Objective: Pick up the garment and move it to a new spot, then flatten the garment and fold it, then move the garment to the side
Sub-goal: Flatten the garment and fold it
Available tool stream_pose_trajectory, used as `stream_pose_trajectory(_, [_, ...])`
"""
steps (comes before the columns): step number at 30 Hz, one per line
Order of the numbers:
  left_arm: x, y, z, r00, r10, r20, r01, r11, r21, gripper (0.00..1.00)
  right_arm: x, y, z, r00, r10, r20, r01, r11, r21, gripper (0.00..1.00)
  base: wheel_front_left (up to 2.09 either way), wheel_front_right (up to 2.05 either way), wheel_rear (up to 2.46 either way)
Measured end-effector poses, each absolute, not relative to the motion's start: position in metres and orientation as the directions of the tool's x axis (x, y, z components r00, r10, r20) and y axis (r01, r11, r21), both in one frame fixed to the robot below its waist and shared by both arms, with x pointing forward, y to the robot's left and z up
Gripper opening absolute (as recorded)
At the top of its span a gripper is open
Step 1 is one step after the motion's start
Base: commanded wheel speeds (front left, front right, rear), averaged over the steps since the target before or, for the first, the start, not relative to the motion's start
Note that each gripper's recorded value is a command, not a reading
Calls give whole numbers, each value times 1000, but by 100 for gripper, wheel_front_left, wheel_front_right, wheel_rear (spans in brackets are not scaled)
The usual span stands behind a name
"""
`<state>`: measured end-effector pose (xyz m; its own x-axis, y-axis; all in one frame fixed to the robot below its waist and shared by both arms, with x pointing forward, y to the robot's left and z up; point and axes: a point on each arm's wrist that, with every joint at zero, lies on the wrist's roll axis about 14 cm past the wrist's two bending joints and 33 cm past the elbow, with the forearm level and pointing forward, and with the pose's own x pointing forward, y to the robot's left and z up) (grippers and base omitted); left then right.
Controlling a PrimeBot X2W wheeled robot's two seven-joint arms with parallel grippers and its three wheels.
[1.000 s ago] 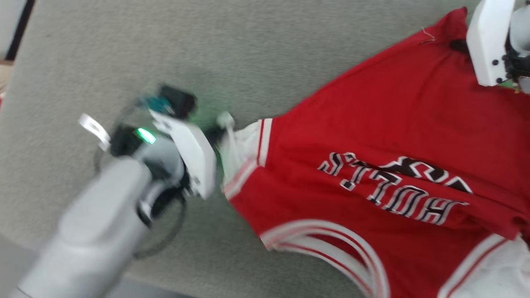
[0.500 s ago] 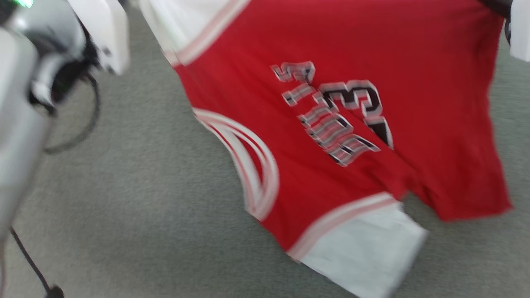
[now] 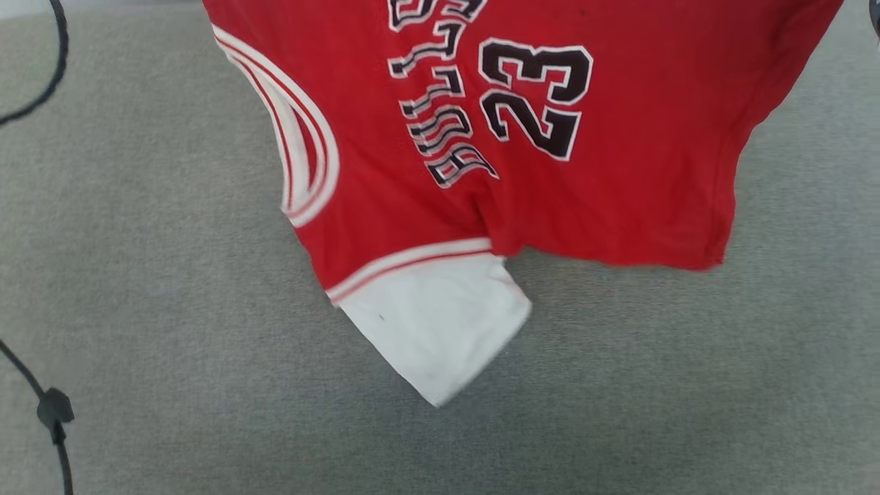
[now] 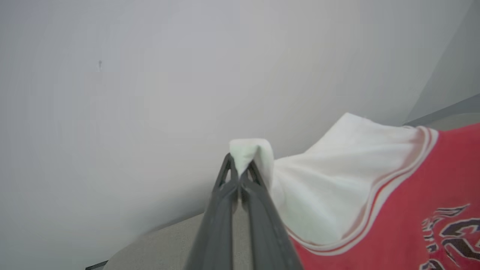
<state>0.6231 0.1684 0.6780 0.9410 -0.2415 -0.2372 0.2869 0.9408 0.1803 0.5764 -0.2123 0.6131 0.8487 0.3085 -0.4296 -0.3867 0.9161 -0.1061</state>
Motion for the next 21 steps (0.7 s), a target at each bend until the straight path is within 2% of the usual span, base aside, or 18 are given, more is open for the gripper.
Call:
stream_pose_trajectory(6, [638, 159, 715, 961, -256, -99, 272, 941, 204, 0, 585, -224, 637, 899, 274, -341, -334, 934, -130, 0, 0, 0, 0])
stream_pose_trajectory(12, [663, 152, 755, 959, -252, 126, 215, 943, 253, 0, 618, -235, 654, 958, 213, -194, -247, 954, -170, 0, 0, 0, 0])
stream_pose_trajectory(17, [678, 149, 796, 902, -235, 363, 131, 949, 288, 0, 649, -234, 663, 981, 182, -63, -191, 959, -210, 0, 0, 0, 0])
stream_pose_trajectory(21, [684, 147, 813, 839, -234, 491, 80, 946, 315, 0, 668, -238, 684, 980, 162, 112, -126, 953, -277, 0, 0, 0, 0])
